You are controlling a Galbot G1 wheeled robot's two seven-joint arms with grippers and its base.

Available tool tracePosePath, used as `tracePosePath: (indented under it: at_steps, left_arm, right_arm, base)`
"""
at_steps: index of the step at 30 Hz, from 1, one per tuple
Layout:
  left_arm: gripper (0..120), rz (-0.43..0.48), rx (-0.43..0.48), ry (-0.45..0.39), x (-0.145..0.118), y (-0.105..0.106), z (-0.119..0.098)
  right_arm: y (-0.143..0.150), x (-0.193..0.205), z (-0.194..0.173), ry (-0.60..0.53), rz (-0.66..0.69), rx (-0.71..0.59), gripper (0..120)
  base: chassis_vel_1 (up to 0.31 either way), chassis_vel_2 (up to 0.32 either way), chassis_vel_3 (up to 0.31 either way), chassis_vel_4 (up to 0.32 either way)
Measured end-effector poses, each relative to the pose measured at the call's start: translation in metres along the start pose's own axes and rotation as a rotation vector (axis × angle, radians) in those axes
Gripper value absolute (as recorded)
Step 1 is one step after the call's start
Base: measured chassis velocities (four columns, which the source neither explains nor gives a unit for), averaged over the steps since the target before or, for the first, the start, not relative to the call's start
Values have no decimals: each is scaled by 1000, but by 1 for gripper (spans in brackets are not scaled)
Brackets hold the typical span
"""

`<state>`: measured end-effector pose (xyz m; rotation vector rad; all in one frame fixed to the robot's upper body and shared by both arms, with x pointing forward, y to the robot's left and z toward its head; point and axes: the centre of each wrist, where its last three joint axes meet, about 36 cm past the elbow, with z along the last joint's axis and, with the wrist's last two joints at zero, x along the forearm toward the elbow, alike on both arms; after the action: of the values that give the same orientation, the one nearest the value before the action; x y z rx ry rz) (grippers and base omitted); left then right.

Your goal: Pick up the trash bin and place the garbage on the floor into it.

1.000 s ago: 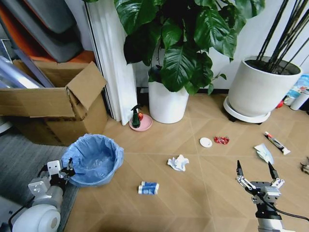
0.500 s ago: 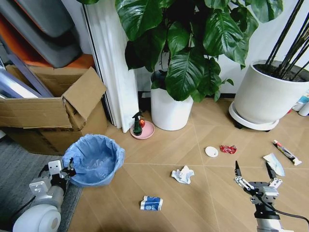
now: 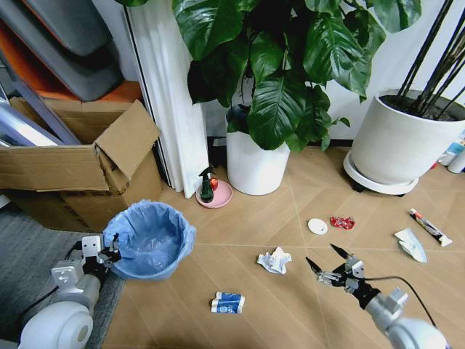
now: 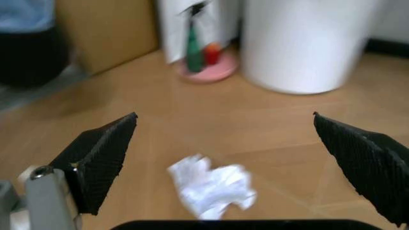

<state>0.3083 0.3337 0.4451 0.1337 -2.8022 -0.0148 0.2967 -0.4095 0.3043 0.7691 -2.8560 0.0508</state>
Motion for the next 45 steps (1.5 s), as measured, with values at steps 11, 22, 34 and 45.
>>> tracePosePath:
  at_steps: [11, 22, 34, 45]
  left_arm:
    - [1, 32, -33, 29, 19, -7, 3]
    - [1, 18, -13, 27, 21, -5, 8]
    - [1, 7, -25, 31, 18, 0, 10]
    - [1, -2, -23, 38, 15, 2, 13]
  right_arm:
    - [-31, -71, 44, 152, -568, 46, 100]
    - [2, -158, 81, 197, -808, 124, 100]
    - [26, -246, 83, 206, -911, 210, 100]
    - [57, -267, 91, 202, -991, 206, 100]
  base:
    - [0, 0, 0, 0]
    - [0, 0, 0, 0]
    - [0, 0, 0, 0]
    - [0, 0, 0, 0]
